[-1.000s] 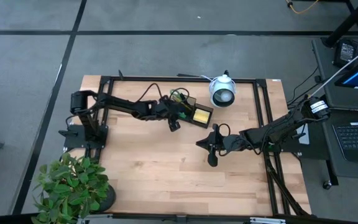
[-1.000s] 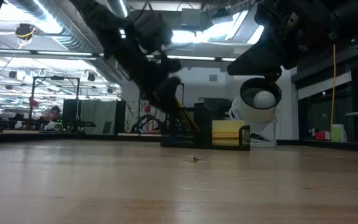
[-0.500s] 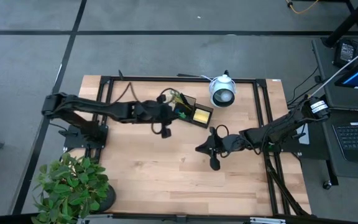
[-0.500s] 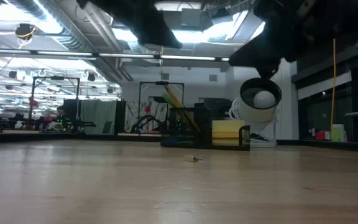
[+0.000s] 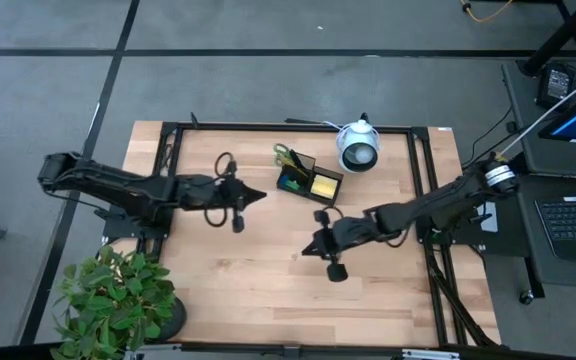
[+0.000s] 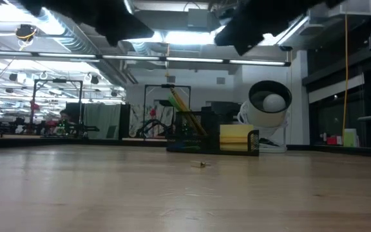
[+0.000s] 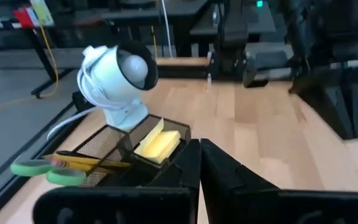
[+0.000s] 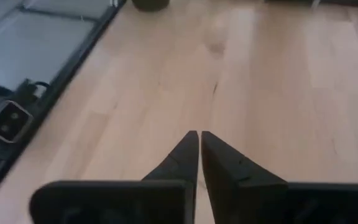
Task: Pick and place office supplies into organizer
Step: Put the yellow binder clip into the black desk organizer
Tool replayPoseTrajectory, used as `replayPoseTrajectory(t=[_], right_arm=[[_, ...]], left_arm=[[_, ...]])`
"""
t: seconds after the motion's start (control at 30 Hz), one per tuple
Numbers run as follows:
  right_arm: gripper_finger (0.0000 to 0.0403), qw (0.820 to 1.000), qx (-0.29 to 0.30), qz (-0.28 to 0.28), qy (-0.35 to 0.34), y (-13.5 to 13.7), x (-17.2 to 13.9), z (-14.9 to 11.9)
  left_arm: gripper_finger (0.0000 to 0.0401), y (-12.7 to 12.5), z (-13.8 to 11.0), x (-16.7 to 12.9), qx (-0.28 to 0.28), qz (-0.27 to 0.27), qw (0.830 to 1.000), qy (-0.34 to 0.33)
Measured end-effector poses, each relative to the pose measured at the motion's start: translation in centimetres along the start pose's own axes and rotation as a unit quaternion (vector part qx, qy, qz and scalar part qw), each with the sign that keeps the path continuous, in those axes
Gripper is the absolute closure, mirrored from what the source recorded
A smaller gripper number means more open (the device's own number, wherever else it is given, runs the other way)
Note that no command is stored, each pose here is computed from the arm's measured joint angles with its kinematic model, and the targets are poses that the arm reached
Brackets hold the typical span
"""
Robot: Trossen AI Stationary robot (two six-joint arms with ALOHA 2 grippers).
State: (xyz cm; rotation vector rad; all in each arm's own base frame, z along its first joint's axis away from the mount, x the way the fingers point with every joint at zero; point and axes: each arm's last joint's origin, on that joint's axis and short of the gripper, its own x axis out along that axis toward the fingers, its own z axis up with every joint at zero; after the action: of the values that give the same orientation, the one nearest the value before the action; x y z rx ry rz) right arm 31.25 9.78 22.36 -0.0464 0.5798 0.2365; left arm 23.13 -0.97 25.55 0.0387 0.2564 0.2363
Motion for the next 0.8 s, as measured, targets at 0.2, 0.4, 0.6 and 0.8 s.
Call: replayPoseTrajectory(t=[0.2, 0.4, 0.6, 0.8], right_arm=[[0.0322, 0.996, -0.049, 0.009, 0.081, 0.2, 2.5, 2.1], [0.0259, 0.981, -0.093, 0.017, 0.167, 0.3, 5.1, 2.8], [0.0243, 0.963, -0.125, 0.025, 0.239, 0.2, 8.1, 1.9], [0.0242, 0.948, -0.117, 0.020, 0.294, -1.1, 9.6, 1.0]], left_arm=[[0.0399, -0.2, -0.6, -2.5, -0.010, 0.006, 0.999, -0.035], [0.0400, -0.2, -2.1, -4.6, -0.013, 0.001, 0.998, -0.053], [0.0400, -0.1, -4.3, -6.0, -0.013, -0.014, 0.998, -0.060], [0.0399, 0.3, -5.8, -6.9, -0.029, -0.031, 0.996, -0.078]])
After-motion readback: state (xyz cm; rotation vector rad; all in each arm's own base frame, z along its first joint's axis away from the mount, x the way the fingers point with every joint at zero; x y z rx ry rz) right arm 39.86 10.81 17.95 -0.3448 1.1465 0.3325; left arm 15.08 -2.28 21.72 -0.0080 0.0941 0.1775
